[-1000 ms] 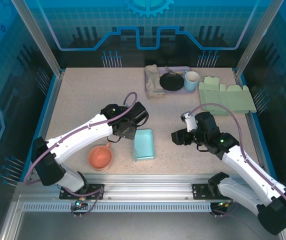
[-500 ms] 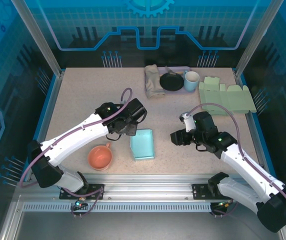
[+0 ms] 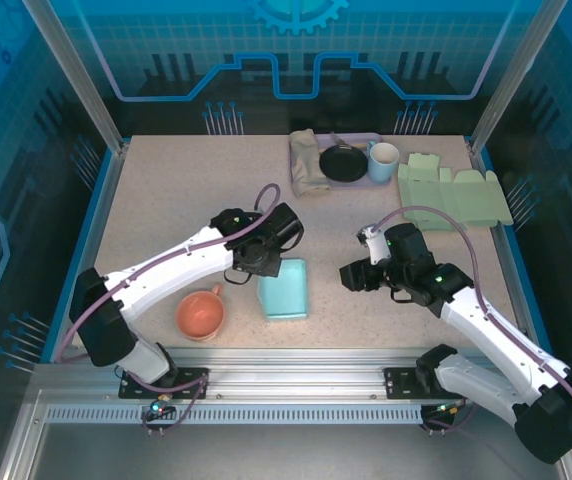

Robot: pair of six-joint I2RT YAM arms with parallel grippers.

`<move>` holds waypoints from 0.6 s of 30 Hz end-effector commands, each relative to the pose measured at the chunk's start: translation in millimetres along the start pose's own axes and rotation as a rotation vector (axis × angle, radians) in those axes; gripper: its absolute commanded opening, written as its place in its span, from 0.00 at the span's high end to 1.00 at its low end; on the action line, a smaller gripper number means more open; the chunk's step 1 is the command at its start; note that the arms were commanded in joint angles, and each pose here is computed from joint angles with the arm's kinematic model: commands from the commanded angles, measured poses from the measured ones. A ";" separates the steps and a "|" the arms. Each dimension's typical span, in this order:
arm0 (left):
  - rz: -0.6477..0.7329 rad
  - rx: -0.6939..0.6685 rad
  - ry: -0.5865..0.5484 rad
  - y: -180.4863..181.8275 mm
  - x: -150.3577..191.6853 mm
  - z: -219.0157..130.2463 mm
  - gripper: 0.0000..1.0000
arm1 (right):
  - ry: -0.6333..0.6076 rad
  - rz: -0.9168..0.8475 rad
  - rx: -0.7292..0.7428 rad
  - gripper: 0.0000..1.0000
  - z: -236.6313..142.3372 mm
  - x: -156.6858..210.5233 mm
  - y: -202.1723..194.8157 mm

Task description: Fold the paper box

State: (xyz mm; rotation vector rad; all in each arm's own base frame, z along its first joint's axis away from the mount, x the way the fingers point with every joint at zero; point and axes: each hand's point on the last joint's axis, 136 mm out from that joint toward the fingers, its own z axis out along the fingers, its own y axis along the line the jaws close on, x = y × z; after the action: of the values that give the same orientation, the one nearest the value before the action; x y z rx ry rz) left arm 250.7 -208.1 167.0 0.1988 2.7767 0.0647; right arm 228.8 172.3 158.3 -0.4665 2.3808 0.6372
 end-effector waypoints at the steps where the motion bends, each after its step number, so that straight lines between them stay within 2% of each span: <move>1: 0.104 -0.030 -0.028 1.7 -13.7 -4.1 0.97 | -0.015 -0.040 0.001 0.40 -2.8 -7.1 4.1; 9: 0.544 0.019 -0.192 -28.7 -61.4 -26.4 0.99 | -0.029 -0.057 0.044 0.40 -8.8 -12.7 -1.7; 14: 0.941 0.017 -0.228 -55.6 -60.9 -17.6 0.96 | -0.061 -0.046 0.091 0.40 -11.8 -15.3 -10.5; 18: 1.061 0.012 -0.220 -64.7 -60.8 -6.0 0.98 | -0.068 -0.037 0.117 0.40 -8.5 -13.5 -18.1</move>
State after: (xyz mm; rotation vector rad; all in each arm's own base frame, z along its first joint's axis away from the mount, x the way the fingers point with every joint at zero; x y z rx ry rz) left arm 291.0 -270.2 194.0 1.2996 2.2959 0.2080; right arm 238.7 159.7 164.9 -0.4495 2.3466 0.5214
